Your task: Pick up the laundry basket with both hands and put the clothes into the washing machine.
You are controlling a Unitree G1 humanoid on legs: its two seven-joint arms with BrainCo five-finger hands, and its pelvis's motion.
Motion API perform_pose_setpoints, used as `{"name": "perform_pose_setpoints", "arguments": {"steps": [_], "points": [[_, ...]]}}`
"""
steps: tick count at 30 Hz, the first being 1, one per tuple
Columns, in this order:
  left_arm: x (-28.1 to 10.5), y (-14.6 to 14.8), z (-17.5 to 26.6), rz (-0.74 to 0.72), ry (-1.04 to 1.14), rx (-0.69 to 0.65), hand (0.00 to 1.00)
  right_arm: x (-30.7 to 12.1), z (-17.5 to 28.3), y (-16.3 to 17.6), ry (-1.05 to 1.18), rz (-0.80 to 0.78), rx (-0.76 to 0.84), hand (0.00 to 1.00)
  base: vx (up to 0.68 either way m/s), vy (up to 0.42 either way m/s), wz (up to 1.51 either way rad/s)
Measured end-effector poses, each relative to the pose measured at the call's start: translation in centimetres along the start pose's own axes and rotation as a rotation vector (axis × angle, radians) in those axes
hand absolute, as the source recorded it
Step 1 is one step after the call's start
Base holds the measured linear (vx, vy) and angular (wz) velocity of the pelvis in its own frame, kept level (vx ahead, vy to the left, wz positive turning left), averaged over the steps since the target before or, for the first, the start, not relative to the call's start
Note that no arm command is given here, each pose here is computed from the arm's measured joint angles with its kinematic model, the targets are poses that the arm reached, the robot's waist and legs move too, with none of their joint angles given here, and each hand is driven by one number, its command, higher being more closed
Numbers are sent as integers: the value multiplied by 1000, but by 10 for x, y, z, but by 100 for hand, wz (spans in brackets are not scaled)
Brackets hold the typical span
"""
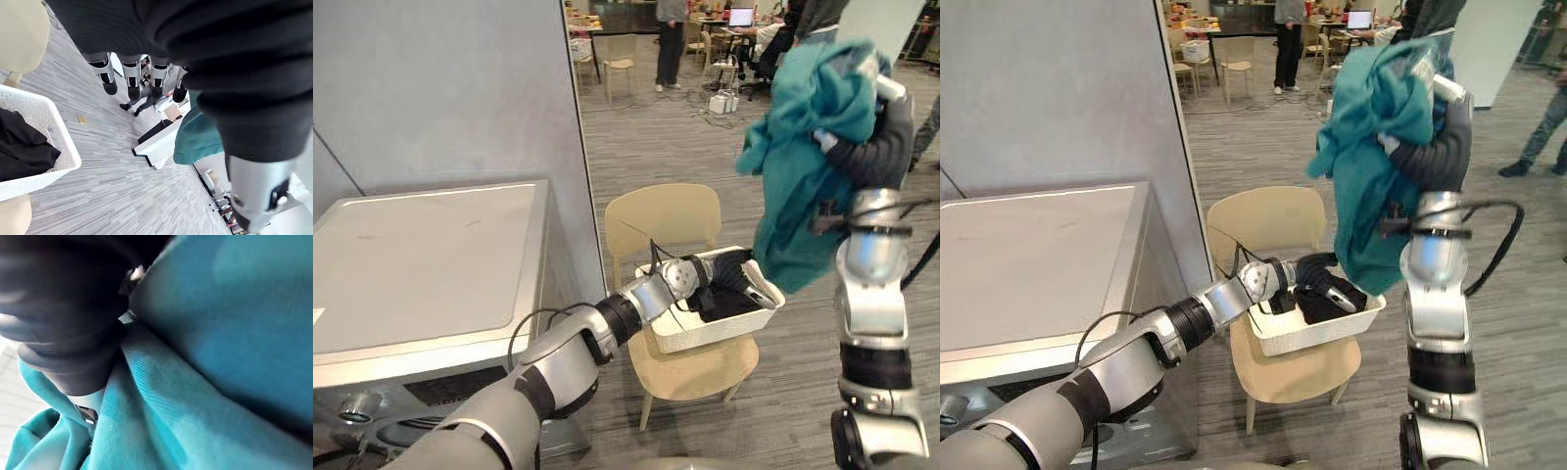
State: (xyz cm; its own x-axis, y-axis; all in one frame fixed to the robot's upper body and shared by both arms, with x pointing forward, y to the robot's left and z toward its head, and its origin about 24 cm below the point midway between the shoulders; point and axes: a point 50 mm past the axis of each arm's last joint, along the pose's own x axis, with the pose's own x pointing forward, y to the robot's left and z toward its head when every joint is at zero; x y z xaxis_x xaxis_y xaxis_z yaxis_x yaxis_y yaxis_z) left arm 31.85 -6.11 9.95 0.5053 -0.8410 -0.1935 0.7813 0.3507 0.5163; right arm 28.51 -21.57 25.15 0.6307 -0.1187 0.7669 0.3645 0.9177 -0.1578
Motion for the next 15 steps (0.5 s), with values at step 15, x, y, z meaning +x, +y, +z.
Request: {"name": "perform_pose_setpoints", "arguments": {"steps": [15], "points": [[-4,45,52,277,-253,-231,0,-18,-20,5,141,-24,178,100,36,-21,5]]}}
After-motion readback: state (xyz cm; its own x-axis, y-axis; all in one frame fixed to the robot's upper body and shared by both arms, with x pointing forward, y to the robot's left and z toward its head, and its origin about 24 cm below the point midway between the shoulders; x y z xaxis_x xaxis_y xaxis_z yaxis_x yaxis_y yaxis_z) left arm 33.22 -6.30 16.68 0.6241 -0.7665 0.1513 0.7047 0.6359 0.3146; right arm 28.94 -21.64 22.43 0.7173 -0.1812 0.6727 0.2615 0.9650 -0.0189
